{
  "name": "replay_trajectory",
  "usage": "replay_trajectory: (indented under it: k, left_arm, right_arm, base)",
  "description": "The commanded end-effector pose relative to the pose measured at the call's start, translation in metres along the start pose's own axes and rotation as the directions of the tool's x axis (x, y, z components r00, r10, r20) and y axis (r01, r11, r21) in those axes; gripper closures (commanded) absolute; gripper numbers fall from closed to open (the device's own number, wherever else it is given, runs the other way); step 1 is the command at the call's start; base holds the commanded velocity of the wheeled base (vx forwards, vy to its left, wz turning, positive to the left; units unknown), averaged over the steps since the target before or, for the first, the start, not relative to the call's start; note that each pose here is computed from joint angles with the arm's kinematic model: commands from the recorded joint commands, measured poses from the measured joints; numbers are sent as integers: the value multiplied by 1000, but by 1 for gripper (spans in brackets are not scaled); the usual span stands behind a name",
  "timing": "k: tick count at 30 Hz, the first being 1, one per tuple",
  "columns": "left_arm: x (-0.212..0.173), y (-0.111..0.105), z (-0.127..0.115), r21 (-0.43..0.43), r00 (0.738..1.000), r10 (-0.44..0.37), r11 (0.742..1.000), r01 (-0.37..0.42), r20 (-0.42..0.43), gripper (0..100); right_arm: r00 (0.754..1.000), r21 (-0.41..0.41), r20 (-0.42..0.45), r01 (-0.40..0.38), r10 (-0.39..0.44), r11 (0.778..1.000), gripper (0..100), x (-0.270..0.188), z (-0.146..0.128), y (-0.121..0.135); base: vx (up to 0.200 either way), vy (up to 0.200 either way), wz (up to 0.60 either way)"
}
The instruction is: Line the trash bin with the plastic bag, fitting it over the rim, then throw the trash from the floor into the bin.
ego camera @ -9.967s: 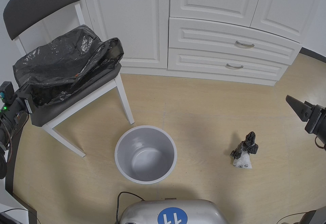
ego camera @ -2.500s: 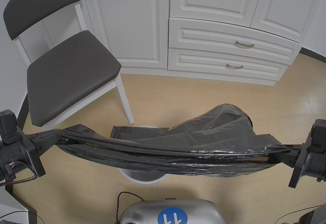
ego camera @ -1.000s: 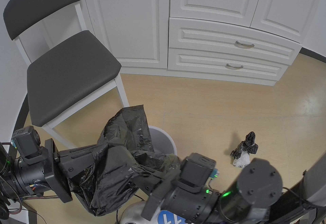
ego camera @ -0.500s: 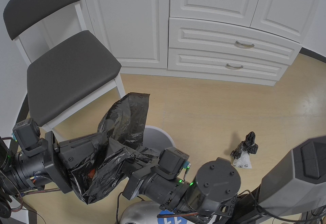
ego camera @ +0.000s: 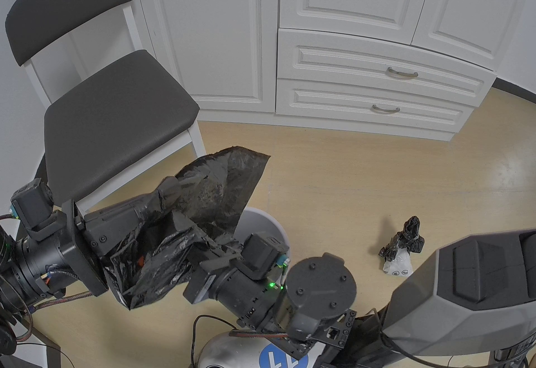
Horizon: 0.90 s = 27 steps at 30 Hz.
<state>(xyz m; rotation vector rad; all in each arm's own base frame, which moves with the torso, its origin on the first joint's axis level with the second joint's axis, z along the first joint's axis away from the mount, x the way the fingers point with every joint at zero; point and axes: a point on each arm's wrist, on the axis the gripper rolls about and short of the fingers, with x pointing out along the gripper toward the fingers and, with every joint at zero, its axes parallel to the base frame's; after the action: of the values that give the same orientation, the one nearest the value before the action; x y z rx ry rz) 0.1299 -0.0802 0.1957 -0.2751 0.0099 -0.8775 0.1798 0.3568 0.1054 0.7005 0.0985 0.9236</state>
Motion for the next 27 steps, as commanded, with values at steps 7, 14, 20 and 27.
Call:
replay_trajectory:
  k: [7, 14, 20, 27]
  left_arm:
    - [4, 3, 5, 3, 1000, 14, 1000, -14, 14, 100]
    - [11, 9, -6, -19, 999, 26, 999, -27, -42, 100]
    - [19, 4, -17, -32, 998, -25, 999, 23, -66, 100]
    - [19, -6, -28, -52, 990, -87, 995, 81, -107, 100]
  right_arm:
    - [996, -80, 83, 42, -35, 996, 100, 34, -12, -33]
    - [993, -106, 50, 110, -105, 988, 100, 35, -25, -70]
    - [991, -114, 28, 133, -131, 985, 100, 22, -17, -69]
    - [977, -144, -69, 192, -204, 971, 100, -23, -10, -59]
  base:
    - [0, 0, 0]
    - [0, 0, 0]
    - [0, 0, 0]
    - [0, 0, 0]
